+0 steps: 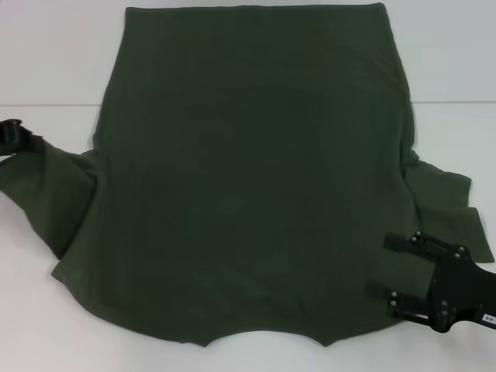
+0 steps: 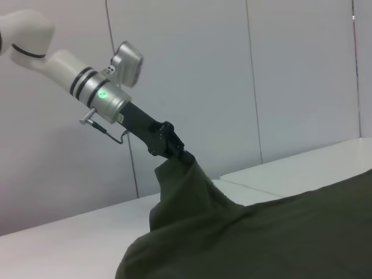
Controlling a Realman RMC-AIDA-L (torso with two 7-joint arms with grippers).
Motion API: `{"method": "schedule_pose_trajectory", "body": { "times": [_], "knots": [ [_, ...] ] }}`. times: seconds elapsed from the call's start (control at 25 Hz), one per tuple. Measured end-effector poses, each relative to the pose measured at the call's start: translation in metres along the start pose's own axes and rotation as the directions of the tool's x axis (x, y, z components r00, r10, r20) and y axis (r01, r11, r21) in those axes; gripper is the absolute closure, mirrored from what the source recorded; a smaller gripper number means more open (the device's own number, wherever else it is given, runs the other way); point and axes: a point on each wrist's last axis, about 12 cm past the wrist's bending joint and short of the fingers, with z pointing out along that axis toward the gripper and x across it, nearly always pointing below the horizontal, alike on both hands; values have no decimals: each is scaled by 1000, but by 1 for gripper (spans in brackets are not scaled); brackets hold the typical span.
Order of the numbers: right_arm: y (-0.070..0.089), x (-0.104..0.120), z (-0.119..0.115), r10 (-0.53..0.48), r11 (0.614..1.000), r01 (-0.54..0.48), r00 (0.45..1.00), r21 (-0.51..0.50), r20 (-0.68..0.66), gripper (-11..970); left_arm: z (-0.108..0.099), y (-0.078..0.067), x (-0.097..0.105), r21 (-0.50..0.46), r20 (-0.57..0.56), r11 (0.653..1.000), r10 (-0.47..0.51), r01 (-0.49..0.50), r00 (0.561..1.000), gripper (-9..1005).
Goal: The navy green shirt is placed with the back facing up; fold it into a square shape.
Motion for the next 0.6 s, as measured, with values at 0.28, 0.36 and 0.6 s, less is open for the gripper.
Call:
{"method": "schedule_pose_trajectory", "body": {
  "times": [0.28,0.36,0.6],
  "knots": [
    [0,0,0,0,1000,0,1000,-4,2,102,-1,1,-3,-35,-7,999,13,-13,1000,994],
    [0,0,0,0,1000,0,1000,-4,2,102,-1,1,-5,-43,-8,999,19,-19,1000,995],
    [0,0,0,0,1000,0,1000,-4,1,103,3,-10,-9,-22,-22,999,23,-24,999,995]
  ]
}}
